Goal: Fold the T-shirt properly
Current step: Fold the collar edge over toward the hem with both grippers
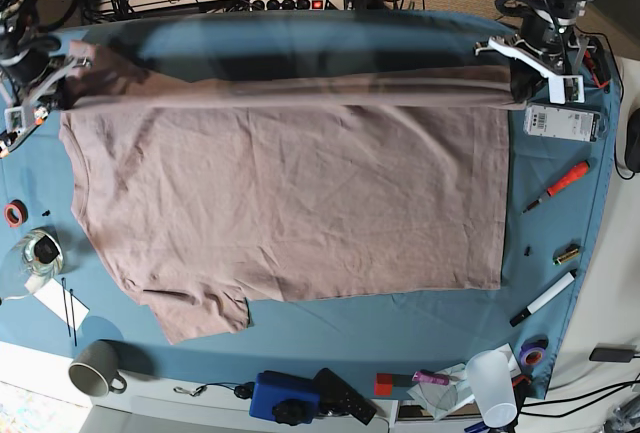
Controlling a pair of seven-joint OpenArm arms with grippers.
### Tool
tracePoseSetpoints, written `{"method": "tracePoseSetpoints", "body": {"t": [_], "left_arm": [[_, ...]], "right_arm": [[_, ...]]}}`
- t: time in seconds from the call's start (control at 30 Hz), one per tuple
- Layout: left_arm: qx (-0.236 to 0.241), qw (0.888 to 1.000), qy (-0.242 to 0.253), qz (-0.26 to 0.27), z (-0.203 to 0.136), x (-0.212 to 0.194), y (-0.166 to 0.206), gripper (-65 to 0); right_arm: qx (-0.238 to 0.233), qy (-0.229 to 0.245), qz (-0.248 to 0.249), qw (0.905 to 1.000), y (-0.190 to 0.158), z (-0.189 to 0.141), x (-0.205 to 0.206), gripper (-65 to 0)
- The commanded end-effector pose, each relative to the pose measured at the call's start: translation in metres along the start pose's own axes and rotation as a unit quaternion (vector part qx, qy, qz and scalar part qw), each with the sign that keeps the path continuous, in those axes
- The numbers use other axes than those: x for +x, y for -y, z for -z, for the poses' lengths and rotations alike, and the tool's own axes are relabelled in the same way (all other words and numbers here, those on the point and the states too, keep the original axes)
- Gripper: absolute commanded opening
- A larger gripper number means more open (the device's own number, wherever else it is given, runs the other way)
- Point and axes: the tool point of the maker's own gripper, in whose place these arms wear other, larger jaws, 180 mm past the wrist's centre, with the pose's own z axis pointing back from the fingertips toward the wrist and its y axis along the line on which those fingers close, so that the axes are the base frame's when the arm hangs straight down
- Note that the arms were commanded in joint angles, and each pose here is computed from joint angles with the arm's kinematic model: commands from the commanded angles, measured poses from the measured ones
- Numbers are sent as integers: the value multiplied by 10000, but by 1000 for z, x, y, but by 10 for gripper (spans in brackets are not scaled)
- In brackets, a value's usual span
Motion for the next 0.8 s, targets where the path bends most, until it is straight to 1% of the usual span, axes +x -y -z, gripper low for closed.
{"method": "tracePoseSetpoints", "body": {"t": [0.0,0.13,0.37,0.47,0.53,0.63,0.77], "left_arm": [[76,9996,238,105,0,14,-5,-650],[27,9992,364,135,12,25,-7,-650],[28,9984,537,145,29,40,-12,-650],[-221,9980,586,7,40,45,-8,-650],[-315,9977,595,47,47,47,-7,-650],[-308,9975,637,-10,54,52,-8,-650],[-346,9961,813,-6,57,67,-6,-650]], "right_arm": [[-178,181,-90,9996,13,-3,17,-650],[-125,239,-136,9995,18,6,31,-650],[18,350,-527,9980,0,25,58,-650],[38,355,-718,9968,-8,34,67,-650],[-5,321,-726,9968,-9,42,69,-650],[-20,255,-712,9971,-10,52,71,-650],[-14,401,-541,9977,-6,58,80,-650]]}}
